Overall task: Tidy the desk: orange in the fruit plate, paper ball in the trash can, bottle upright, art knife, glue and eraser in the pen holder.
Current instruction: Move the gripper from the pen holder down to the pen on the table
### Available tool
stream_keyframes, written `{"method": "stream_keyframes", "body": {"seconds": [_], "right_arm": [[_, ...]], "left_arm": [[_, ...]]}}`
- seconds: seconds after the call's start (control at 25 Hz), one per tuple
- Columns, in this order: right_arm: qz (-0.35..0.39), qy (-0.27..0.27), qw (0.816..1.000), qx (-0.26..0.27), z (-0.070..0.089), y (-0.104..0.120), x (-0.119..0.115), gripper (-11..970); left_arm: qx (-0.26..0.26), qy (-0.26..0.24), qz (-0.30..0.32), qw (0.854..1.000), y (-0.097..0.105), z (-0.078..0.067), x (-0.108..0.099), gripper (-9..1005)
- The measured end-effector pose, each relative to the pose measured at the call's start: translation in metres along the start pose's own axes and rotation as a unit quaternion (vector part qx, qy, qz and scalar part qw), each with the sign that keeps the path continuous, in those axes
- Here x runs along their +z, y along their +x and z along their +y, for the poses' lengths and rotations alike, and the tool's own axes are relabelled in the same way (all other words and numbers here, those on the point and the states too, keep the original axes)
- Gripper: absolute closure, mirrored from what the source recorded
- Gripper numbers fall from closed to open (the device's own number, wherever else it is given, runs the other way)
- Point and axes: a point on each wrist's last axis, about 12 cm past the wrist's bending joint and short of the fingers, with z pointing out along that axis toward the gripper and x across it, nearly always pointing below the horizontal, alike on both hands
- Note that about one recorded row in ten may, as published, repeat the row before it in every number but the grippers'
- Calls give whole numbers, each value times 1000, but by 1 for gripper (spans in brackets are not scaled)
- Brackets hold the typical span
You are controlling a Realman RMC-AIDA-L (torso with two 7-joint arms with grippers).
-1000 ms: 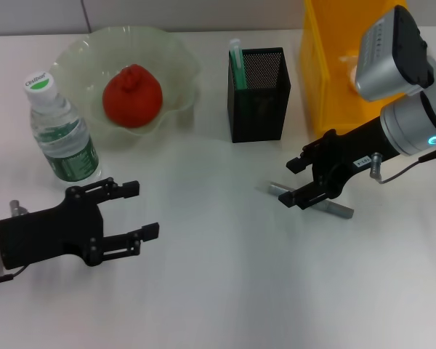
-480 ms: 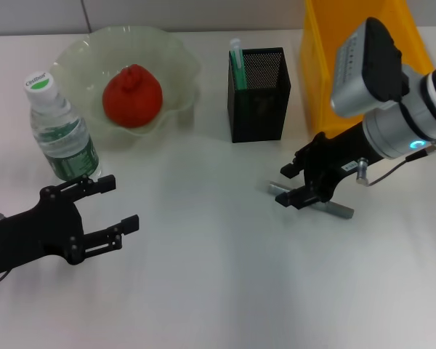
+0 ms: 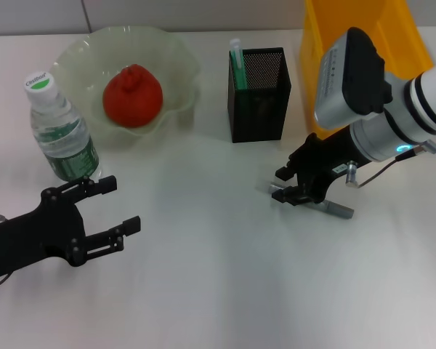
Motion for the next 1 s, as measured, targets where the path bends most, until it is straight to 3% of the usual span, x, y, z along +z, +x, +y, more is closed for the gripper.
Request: {"method": "stream_keyframes", "body": {"seconds": [0.16,0.48,0.84,1.0], "right_arm": [[1,0,1000,-1,0,0,1,577],[6,-1,1000,-7,1,-1,3,581],[8,9,1000,-10,1,-1,5,594],[13,10,1000,-12,2,-1,8,642]], "left_arm": [[0,8,7,1000,1,-1,0,199],[4,36,21,999,0,-2,1,199],[6,35,21,999,-1,-1,1,199],[6,35,21,999,-1,-1,1,199]]}}
